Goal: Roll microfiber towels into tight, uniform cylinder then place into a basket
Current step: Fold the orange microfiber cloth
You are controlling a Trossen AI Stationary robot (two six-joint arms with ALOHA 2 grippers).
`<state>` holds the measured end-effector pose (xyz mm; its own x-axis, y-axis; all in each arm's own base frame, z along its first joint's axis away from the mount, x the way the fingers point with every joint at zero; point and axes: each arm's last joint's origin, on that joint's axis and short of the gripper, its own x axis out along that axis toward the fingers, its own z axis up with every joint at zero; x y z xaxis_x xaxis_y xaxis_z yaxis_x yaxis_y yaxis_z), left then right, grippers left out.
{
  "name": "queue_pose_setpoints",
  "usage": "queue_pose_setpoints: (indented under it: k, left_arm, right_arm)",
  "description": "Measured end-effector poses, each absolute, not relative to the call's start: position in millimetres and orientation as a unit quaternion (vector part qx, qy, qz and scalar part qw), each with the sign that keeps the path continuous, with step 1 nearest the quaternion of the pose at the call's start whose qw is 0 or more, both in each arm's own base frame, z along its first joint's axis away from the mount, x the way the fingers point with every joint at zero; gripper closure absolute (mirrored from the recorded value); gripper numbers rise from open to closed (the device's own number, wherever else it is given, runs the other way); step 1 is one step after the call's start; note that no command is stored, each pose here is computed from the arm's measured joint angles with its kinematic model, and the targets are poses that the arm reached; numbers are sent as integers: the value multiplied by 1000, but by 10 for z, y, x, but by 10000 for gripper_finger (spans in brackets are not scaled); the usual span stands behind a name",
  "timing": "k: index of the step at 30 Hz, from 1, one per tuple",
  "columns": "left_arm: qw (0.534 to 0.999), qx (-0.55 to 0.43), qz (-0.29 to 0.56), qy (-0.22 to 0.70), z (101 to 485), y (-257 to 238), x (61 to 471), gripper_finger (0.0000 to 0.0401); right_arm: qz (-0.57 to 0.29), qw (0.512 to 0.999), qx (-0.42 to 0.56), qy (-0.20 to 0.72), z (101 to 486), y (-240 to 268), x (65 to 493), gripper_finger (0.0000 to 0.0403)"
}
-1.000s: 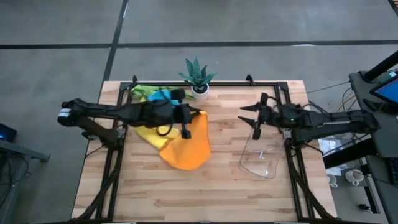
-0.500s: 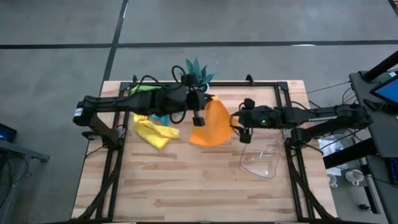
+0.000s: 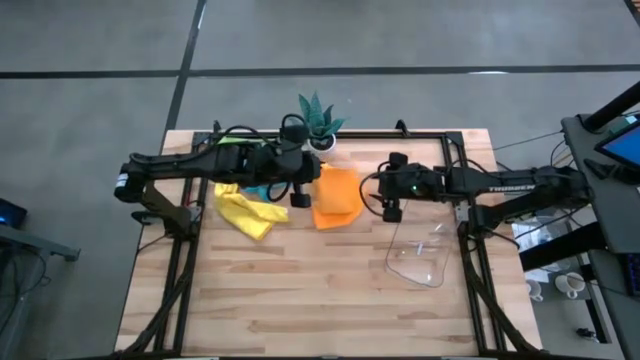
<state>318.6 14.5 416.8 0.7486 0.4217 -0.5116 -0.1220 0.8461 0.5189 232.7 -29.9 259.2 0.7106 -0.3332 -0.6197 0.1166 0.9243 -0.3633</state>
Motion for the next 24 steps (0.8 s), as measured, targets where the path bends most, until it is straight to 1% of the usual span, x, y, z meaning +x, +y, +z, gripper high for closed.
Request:
queue_pose_setpoints:
  k: [6, 11, 13, 18, 22, 24]
  left_arm:
    - [892, 285, 115, 332, 4171, 59, 3172, 401]
    - [897, 283, 118, 319, 4184, 55, 3212, 401]
    - [899, 281, 122, 314, 4175, 73, 3243, 401]
    - [919, 265, 135, 258, 4200, 171, 3455, 401]
    - [933, 244, 84, 251, 4109, 316, 3717, 401]
    - [930, 238, 45, 275, 4007, 341, 3840, 401]
  right_arm:
    - [-116, 897, -150, 398, 2460, -397, 2365, 181]
    - [-115, 896, -161, 397, 2471, -415, 2369, 181]
    - [-116, 900, -163, 386, 2529, -411, 2342, 181]
    - [-139, 915, -169, 338, 2769, -397, 2198, 181]
    - [-154, 928, -170, 295, 2961, -374, 2016, 181]
    - [-159, 934, -169, 272, 3049, -358, 1917, 181]
